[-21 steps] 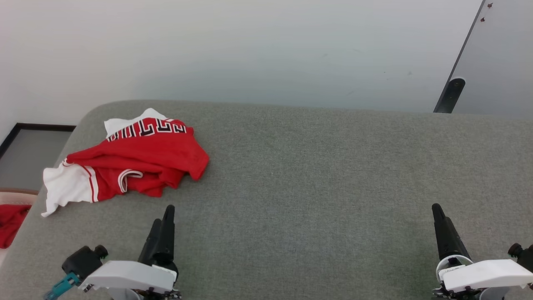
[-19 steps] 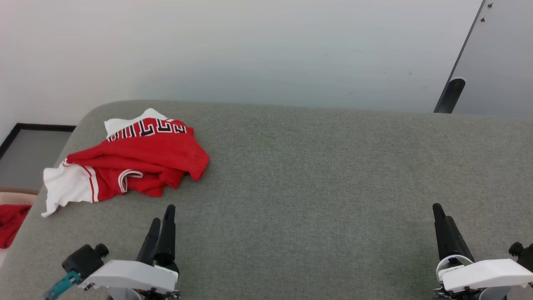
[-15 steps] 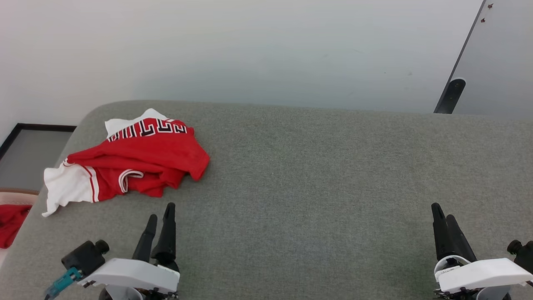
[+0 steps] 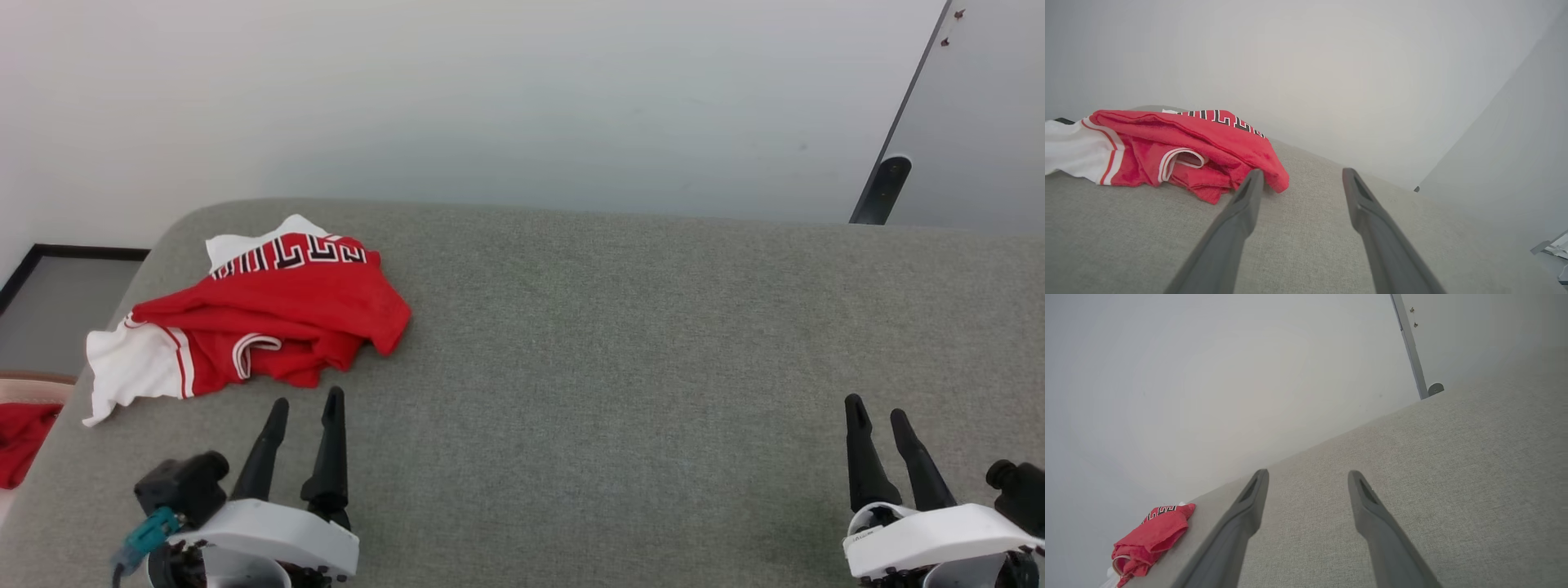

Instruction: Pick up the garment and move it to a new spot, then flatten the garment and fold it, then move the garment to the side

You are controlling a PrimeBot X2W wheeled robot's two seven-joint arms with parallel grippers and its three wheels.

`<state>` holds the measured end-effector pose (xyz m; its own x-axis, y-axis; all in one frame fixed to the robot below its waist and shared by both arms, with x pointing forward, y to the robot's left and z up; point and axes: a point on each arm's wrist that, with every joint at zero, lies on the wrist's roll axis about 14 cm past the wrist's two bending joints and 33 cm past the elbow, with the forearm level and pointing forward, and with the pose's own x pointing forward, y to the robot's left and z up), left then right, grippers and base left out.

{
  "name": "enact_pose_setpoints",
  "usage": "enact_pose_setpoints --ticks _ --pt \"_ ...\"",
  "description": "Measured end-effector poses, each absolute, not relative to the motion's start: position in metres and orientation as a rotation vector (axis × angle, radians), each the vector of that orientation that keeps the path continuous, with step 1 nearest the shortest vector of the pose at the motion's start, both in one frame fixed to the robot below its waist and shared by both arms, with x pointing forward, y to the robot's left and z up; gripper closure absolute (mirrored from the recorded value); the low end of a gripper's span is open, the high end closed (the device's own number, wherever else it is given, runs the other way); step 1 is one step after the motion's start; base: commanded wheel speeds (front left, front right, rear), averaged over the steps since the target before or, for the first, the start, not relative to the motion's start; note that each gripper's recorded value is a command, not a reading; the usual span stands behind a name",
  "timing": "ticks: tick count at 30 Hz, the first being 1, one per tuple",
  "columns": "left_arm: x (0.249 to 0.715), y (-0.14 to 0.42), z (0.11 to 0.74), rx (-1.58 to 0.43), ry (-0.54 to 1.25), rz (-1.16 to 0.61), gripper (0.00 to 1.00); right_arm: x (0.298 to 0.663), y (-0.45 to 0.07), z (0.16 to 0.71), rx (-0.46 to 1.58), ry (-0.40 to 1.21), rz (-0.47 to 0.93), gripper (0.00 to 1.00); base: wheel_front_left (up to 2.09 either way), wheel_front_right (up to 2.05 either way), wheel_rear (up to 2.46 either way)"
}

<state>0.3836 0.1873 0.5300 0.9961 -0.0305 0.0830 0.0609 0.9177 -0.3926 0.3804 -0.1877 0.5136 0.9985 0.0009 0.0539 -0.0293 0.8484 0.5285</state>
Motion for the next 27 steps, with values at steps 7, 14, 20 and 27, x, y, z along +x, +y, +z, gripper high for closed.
enact_pose_setpoints --ticks 7,14,20,27 --pt "0.383 0.186 0.537 -0.293 -0.103 -0.053 0.0 0.38 -0.192 0.519 0.423 -0.074 0.015 0.0 0.0 0.0 0.0" --pt "0.382 0.185 0.542 -0.172 -0.121 -0.064 0.0 0.381 -0.192 0.524 0.329 -0.098 0.02 0.0 0.0 0.0 0.0" --pt "0.382 0.185 0.548 -0.108 -0.148 -0.069 0.0 0.38 -0.194 0.529 0.283 -0.119 0.016 0.0 0.0 0.0 0.0" --pt "0.381 0.18 0.554 -0.037 -0.175 -0.087 0.0 0.379 -0.195 0.534 0.21 -0.137 0.017 0.0 0.0 0.0 0.0"
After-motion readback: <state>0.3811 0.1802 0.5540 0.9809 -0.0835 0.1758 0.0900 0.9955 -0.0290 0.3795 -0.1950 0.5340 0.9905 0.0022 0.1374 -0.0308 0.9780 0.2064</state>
